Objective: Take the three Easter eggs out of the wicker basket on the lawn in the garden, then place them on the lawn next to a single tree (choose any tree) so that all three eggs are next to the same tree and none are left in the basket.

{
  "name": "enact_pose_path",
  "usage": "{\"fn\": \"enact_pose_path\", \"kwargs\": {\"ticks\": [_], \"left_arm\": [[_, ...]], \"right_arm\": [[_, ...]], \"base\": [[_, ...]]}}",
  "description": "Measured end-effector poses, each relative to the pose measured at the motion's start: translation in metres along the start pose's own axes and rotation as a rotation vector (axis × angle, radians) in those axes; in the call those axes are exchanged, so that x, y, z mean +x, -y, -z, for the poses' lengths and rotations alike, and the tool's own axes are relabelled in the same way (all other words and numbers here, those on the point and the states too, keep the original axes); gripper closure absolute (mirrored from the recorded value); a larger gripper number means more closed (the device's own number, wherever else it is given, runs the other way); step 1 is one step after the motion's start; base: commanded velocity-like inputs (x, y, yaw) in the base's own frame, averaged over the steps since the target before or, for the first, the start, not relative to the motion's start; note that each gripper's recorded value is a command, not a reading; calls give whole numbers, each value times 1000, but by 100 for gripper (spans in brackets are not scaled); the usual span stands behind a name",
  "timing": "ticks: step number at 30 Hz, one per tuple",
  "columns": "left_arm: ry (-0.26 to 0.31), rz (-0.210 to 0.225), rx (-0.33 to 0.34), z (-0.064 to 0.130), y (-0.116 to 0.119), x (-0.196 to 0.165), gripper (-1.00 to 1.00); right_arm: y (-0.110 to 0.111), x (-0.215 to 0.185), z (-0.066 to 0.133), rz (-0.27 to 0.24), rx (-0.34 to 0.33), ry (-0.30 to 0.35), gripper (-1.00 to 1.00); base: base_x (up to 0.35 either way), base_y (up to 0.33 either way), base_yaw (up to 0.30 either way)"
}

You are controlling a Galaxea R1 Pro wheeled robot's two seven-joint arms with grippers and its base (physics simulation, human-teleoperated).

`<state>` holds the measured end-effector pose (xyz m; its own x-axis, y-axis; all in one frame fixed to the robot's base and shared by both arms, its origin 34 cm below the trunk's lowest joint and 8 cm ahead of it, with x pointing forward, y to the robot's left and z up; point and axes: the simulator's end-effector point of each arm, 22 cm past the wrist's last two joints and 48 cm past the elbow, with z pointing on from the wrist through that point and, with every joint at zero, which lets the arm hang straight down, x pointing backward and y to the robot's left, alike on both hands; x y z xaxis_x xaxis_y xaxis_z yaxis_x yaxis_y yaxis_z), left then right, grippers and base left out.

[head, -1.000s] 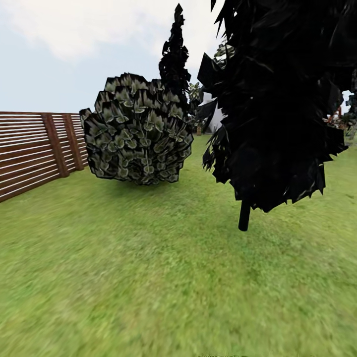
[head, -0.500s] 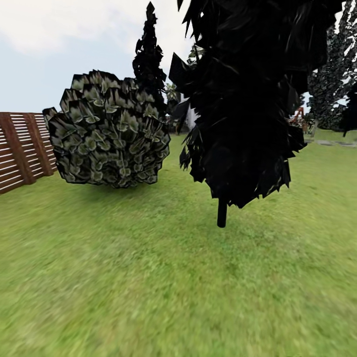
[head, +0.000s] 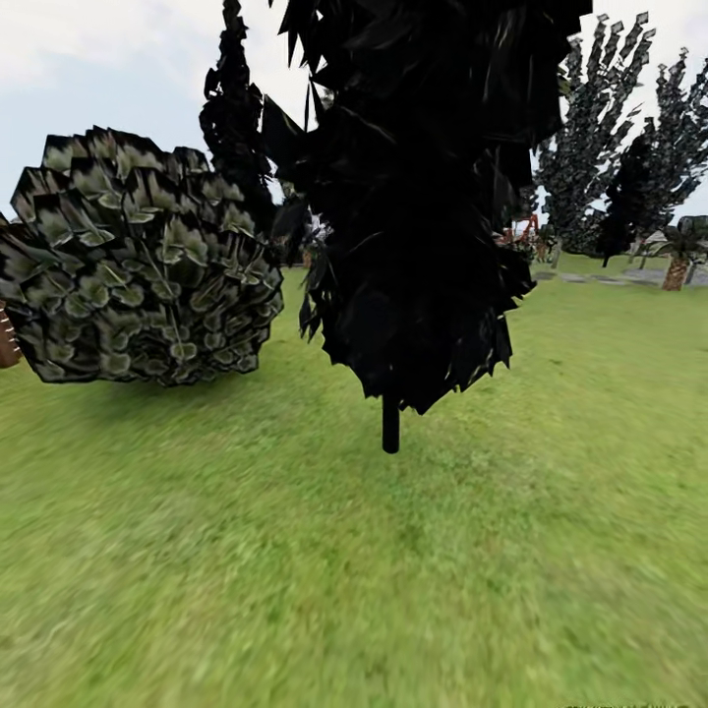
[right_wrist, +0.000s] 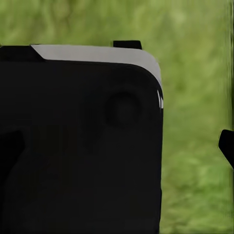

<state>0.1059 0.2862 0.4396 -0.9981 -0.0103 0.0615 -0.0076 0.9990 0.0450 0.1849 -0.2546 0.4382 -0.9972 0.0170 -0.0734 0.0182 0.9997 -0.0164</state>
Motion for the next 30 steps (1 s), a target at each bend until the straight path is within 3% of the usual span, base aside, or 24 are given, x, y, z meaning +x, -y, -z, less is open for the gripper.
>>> {"fn": "enact_pose_path", "kwargs": {"ticks": [10, 30], "left_arm": [[0, 1, 0, 0, 0, 0, -100], [2, 2, -1, 0, -1, -1, -100]], "right_arm": [[0, 0, 0, 0, 0, 0, -100], [1, 0, 0, 0, 2, -1, -100]], "base": [[152, -159, -277], [6, -7, -277]]}}
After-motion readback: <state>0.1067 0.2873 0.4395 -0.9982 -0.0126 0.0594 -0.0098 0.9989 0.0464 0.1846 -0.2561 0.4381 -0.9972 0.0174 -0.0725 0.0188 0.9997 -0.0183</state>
